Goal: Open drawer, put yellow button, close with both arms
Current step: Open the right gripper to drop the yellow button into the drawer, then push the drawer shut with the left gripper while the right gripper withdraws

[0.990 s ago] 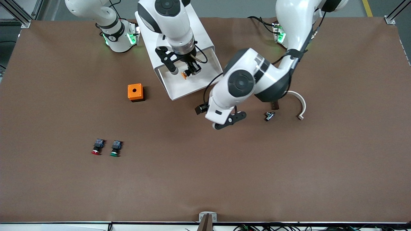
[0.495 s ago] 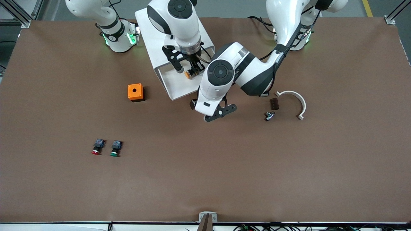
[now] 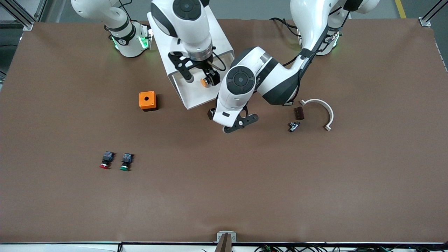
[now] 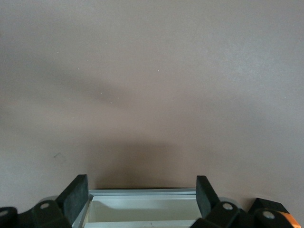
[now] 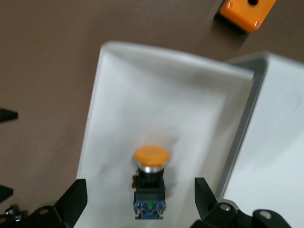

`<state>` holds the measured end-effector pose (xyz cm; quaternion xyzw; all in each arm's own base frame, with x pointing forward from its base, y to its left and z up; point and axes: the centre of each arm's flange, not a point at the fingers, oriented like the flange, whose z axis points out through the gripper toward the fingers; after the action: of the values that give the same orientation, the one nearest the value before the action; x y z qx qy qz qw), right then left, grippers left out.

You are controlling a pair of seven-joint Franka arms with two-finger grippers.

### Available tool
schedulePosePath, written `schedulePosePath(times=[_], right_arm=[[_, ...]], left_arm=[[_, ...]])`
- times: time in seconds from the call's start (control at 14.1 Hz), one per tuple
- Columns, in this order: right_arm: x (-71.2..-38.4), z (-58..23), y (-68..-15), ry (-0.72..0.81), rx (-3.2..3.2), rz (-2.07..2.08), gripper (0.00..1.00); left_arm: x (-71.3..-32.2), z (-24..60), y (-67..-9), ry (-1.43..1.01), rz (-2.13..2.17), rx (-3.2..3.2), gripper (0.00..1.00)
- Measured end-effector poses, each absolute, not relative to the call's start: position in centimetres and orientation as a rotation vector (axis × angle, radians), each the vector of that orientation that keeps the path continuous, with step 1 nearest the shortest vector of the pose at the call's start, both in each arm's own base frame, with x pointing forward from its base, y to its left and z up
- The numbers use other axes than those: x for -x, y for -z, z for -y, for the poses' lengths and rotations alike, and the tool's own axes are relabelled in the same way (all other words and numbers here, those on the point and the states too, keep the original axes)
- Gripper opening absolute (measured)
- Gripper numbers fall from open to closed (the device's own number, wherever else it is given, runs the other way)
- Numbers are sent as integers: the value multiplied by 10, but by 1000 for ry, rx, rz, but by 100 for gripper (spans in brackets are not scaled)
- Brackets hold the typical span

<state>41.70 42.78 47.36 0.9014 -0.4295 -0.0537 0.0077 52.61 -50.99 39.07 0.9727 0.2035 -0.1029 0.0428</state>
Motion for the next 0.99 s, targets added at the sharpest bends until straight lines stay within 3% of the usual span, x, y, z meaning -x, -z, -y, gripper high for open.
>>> schedulePosePath(times=[0.49, 0.78, 0.99], right_arm=[[-522, -236, -570, 288, -2966, 903, 100], [-560, -96, -581, 273, -3082, 702, 100], [-566, 1, -593, 251, -3126, 527, 100]], left_arm=[[-497, 529, -371, 359, -565, -3022, 100], [-469, 552, -369, 380, -591, -3030, 100], [-447, 568, -367, 420, -580, -3030, 100]])
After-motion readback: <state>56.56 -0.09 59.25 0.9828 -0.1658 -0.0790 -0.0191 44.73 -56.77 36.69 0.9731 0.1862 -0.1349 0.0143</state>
